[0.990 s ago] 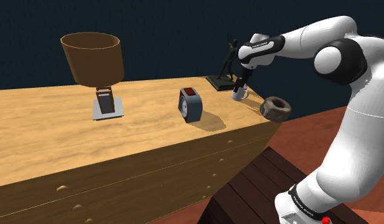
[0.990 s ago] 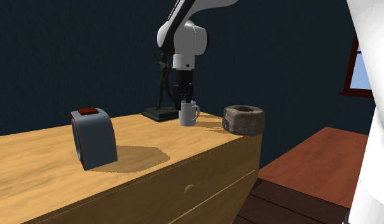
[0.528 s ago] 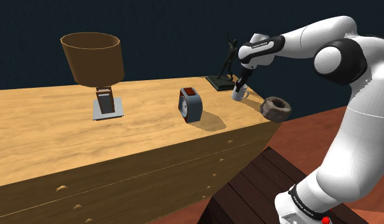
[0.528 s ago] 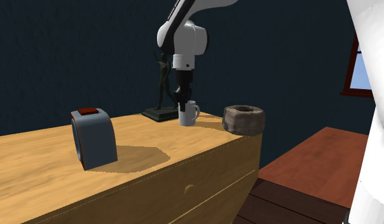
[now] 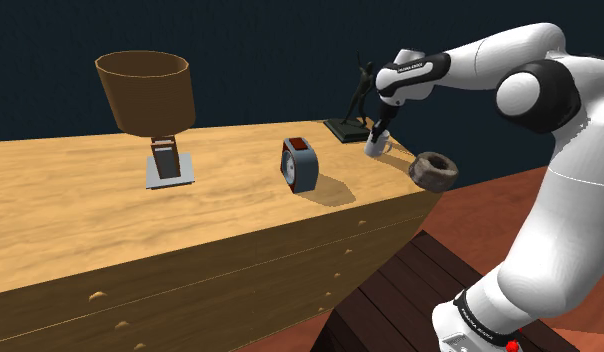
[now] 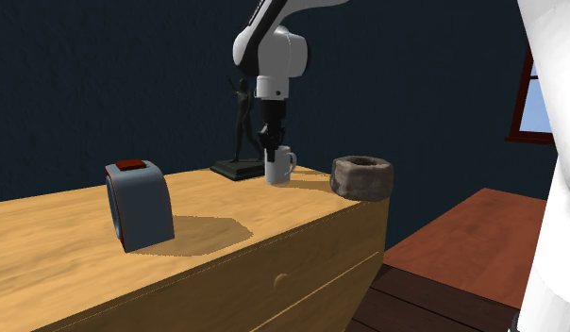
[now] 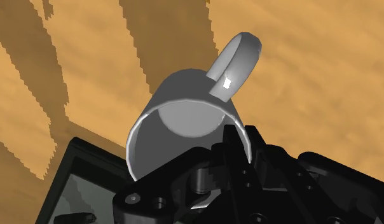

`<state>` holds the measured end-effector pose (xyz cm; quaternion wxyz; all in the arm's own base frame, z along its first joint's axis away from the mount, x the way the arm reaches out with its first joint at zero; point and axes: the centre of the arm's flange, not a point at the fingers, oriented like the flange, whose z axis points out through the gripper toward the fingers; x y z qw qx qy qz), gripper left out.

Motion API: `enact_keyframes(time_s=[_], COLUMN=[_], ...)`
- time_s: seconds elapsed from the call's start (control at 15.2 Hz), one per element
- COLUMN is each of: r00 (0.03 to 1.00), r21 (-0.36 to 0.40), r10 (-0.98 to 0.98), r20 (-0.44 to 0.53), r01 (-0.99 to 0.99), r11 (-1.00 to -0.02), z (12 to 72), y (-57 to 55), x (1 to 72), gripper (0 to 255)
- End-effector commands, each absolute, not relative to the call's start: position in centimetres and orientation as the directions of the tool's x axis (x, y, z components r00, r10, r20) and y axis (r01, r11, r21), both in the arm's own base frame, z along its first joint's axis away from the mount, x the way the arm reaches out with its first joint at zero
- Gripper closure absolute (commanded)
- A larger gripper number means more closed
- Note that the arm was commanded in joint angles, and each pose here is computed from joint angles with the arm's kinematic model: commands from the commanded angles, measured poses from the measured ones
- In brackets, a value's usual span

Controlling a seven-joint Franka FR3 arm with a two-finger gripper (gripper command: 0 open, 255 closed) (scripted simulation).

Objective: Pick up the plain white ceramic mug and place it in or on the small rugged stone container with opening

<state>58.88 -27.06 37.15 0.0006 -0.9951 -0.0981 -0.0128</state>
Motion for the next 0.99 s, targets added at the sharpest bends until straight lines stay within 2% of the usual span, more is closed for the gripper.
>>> enact_keyframes(time_s=[0.0, 0.92], r00=[0.98, 0.98], r21=[0.001, 0.001], r10=[0.195, 0.195], r20=[0.026, 0.026], r01=[0.195, 0.195], r11=[-0.981, -0.981], z=[38.2, 45.6], y=[-27.1, -27.1], x=[58.8, 58.8], gripper=[255, 255])
